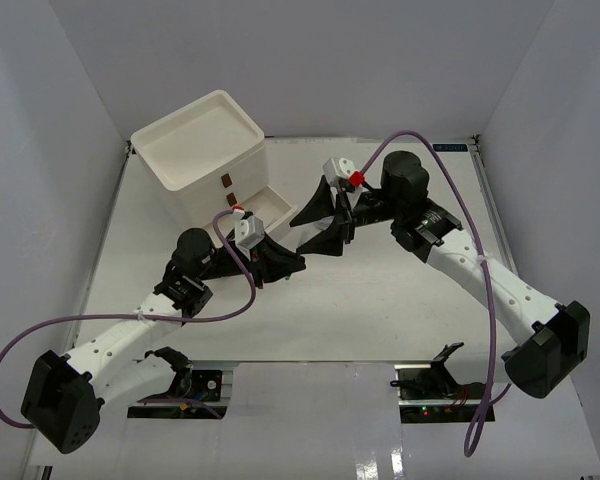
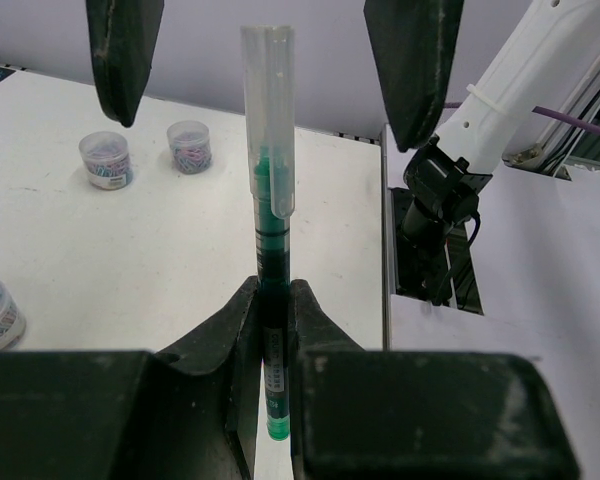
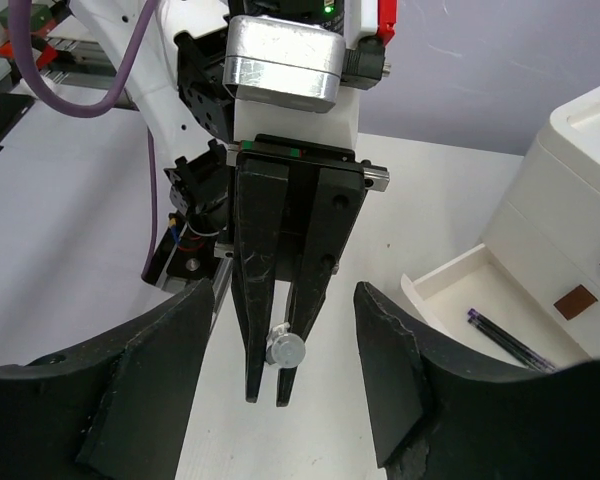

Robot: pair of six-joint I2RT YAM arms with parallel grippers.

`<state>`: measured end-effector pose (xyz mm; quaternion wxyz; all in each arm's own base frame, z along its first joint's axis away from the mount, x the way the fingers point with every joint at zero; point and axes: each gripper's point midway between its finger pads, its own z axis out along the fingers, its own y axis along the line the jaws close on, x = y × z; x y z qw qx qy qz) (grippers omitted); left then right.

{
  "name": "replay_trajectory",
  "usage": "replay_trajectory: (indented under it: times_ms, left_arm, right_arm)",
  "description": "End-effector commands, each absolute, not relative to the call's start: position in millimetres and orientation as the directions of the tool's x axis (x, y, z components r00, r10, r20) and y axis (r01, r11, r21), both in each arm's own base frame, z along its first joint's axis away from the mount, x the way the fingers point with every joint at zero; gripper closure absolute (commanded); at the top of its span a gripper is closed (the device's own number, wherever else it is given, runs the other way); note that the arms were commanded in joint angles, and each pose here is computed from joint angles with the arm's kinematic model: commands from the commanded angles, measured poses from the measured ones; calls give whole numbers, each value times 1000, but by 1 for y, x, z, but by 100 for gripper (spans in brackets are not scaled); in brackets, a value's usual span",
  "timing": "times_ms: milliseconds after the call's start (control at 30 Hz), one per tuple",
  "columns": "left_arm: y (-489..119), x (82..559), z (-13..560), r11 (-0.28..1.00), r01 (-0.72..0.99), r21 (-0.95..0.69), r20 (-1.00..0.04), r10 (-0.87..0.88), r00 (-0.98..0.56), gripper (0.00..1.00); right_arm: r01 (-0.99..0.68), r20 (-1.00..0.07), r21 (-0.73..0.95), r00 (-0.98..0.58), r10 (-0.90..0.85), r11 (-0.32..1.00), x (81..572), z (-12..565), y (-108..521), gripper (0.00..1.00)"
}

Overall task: Sort the stationery into containers
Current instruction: Close the pen cap on the pen.

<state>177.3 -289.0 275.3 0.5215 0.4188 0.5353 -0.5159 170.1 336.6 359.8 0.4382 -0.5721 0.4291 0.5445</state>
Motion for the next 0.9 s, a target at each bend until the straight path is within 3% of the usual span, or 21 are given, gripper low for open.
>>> replay_trajectory:
  times_ms: [0, 300, 667, 867]
  left_arm:
    - [-289, 174, 293, 94, 993, -66, -992, -115, -55, 88]
    - [-289, 173, 294, 90, 994, -66, -992, -115, -55, 88]
    - [-289, 176, 294, 108, 992, -63, -992, -119, -51, 88]
    - [-286, 179, 298, 140, 988, -56, -991, -131, -38, 89]
  right_arm:
    - [-964, -997, -80, 76, 26, -253, 171, 379, 341, 36]
    - [-967, -998, -62, 60, 17, -247, 172, 373, 346, 48]
    - [-974, -999, -41, 42, 3, -223, 172, 366, 350, 76]
    - [-984, -1000, -17, 21, -20, -178, 173, 355, 352, 82]
